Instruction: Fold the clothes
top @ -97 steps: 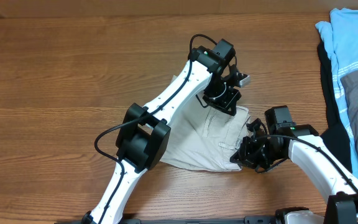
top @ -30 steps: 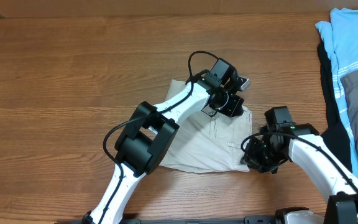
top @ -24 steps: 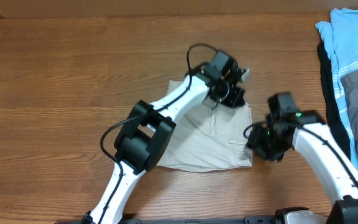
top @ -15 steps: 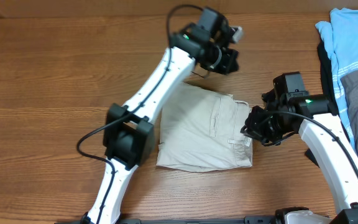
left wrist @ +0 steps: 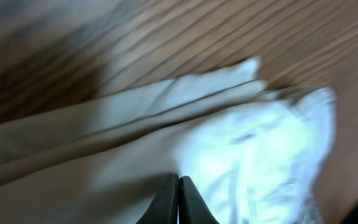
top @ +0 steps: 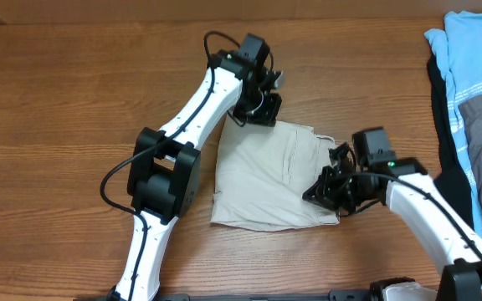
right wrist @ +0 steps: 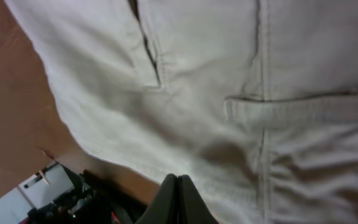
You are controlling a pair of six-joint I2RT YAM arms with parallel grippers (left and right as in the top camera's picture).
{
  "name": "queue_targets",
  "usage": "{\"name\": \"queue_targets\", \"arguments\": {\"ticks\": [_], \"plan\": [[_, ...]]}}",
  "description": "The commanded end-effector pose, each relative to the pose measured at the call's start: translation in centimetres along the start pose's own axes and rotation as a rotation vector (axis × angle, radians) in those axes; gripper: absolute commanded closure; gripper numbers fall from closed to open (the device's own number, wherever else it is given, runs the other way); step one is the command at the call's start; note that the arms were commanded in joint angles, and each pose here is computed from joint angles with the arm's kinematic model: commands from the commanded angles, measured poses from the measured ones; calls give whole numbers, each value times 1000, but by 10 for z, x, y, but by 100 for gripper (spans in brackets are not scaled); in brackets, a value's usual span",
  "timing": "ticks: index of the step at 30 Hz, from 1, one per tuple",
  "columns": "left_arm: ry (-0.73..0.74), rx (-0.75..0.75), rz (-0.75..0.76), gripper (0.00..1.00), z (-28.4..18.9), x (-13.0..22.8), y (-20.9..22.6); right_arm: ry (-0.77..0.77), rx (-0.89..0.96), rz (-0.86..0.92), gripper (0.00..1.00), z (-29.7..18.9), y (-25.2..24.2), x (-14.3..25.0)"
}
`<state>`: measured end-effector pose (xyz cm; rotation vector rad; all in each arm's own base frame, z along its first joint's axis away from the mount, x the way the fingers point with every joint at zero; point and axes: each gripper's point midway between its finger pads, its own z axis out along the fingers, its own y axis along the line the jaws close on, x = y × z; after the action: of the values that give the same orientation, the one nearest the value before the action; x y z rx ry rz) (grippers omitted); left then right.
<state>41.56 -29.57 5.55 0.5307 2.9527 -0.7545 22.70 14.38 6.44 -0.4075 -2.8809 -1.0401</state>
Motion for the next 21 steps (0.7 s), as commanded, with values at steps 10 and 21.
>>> {"name": "queue_targets", "arguments": {"ticks": [10, 21], "plan": [[11, -116, 8, 96, 51, 24, 50, 91, 25, 192, 96, 51, -53, 23], [-225, -92, 40, 96, -45, -41, 8, 98, -5, 177, 96, 43, -34, 12]]}}
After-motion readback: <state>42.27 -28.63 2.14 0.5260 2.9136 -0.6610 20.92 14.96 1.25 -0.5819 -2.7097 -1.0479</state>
